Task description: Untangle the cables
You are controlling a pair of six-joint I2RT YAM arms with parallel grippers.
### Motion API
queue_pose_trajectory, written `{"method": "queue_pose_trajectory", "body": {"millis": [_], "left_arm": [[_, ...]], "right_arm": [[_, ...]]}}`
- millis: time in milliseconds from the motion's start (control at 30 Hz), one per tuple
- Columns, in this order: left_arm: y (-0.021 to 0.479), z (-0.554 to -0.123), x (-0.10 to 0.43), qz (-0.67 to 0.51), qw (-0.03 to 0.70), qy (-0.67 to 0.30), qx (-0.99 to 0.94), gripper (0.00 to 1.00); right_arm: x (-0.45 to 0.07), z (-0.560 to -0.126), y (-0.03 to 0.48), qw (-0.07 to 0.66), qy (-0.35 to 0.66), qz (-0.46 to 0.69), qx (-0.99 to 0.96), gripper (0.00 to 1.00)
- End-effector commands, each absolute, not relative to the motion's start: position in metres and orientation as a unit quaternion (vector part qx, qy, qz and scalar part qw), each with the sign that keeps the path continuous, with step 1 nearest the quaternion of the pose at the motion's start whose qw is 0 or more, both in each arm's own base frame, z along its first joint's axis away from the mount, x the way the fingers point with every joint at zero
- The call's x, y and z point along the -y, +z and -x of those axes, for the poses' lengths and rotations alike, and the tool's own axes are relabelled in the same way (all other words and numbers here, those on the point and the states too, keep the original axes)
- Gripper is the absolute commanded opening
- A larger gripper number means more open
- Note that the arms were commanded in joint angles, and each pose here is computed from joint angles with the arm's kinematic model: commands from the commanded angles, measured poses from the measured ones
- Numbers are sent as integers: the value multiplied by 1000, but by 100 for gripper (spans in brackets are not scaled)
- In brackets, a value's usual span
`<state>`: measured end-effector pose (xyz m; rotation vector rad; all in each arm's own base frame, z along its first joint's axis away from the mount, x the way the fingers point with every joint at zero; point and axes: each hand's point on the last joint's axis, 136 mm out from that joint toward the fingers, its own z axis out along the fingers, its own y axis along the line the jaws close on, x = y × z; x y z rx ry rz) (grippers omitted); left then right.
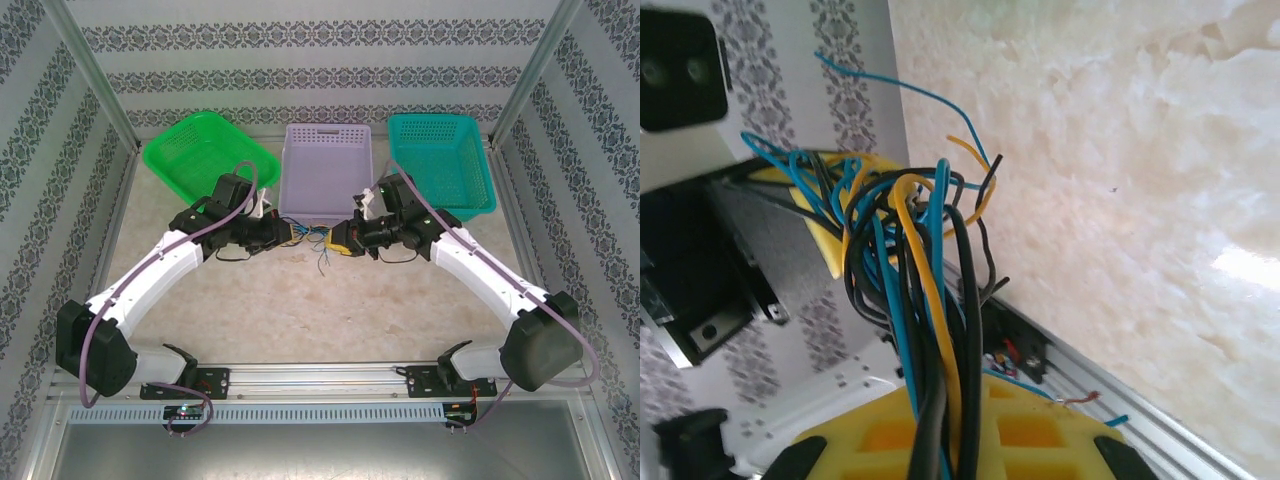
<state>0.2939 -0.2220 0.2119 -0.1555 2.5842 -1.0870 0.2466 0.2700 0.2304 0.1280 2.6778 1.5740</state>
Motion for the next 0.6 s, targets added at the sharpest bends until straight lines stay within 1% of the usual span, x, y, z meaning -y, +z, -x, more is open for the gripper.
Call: {"method": "queue_pose_trajectory", "body": {"millis": [0, 67, 100, 133, 233, 333, 367, 433, 500, 533, 567], "left_arm": [[171, -309, 120, 151, 224, -168, -948, 0], [176, -310, 144, 155, 204, -237, -937, 0], [178, -309, 154, 163, 186, -266, -932, 3], [178, -306, 166, 178, 159, -299, -924, 8], [179, -294, 189, 237, 86, -368, -895, 35], [191, -282, 191, 287, 57, -391, -872, 57], [195, -278, 188, 305, 49, -390, -867, 63], [201, -268, 186, 346, 26, -389, -853, 73], [213, -268, 193, 387, 4, -420, -821, 78], [220, -269, 197, 414, -2, -437, -798, 82], [225, -269, 201, 443, -9, -450, -775, 89]], "right_arm": [[-233, -227, 214, 20, 422, -29, -906, 0], [-240, -228, 210, 47, 407, 5, -912, 0], [-242, -231, 208, 62, 398, 16, -915, 0], [-244, -235, 209, 83, 392, 25, -916, 0], [-246, -253, 216, 151, 372, 39, -915, 0], [-245, -269, 224, 210, 355, 49, -910, 0], [-245, -273, 225, 226, 353, 53, -907, 0], [-249, -277, 229, 254, 353, 72, -898, 0], [-250, -277, 229, 285, 332, 99, -894, 0], [-251, -277, 230, 304, 319, 115, -890, 0], [-251, -277, 229, 322, 305, 130, -887, 0]]}}
